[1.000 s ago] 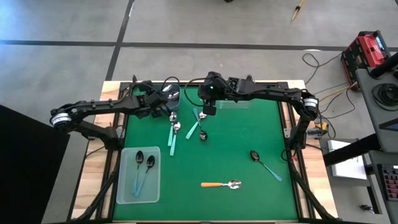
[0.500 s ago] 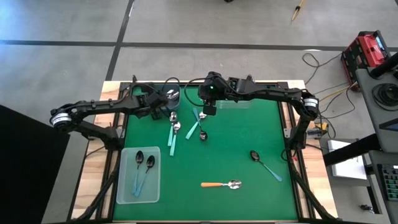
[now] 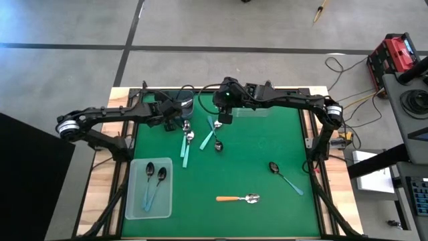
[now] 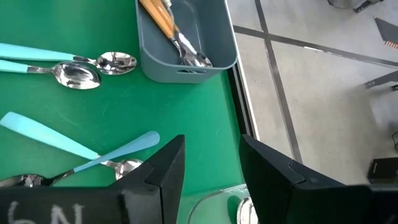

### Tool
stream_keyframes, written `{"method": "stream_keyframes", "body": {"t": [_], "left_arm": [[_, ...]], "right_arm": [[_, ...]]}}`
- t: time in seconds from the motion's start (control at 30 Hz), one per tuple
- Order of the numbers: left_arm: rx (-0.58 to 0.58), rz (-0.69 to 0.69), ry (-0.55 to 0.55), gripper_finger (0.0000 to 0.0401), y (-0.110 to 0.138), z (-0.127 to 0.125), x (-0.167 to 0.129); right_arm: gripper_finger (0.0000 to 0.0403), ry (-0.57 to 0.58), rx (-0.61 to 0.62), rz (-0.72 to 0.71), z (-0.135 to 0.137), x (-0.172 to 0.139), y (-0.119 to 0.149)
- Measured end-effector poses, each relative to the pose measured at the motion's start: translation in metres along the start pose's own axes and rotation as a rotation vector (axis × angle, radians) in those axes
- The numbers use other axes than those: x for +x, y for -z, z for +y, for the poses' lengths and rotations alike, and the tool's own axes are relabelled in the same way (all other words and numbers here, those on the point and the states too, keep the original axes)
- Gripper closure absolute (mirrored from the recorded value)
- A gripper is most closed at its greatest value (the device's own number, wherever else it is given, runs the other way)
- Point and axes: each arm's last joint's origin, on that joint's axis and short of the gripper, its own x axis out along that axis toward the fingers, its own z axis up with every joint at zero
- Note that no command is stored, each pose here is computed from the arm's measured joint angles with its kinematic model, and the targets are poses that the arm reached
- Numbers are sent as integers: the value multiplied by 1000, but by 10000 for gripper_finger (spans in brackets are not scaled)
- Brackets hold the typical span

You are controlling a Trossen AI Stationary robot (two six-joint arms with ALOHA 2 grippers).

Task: Sort silverware by color (type)
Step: Put the yellow spoon into the gray bin

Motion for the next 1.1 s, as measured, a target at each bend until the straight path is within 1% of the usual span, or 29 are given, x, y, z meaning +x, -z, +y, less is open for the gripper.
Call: {"method": "stream_keyframes", "body": {"t": [0.27,0.63,0.7,0.83,1.1], "left_arm": [[26,41,6,375,-2,-7,12],[39,61,11,373,-5,-13,22],[43,74,-4,373,-5,-13,24],[25,89,-77,370,-6,-12,26],[6,73,-91,339,-8,-10,26]], "right_arm": [[259,-2,8,4,0,0,0],[259,-2,8,4,0,0,0],[259,-2,8,4,0,0,0],[259,-3,8,4,0,0,0],[259,-5,7,4,0,0,0]]}}
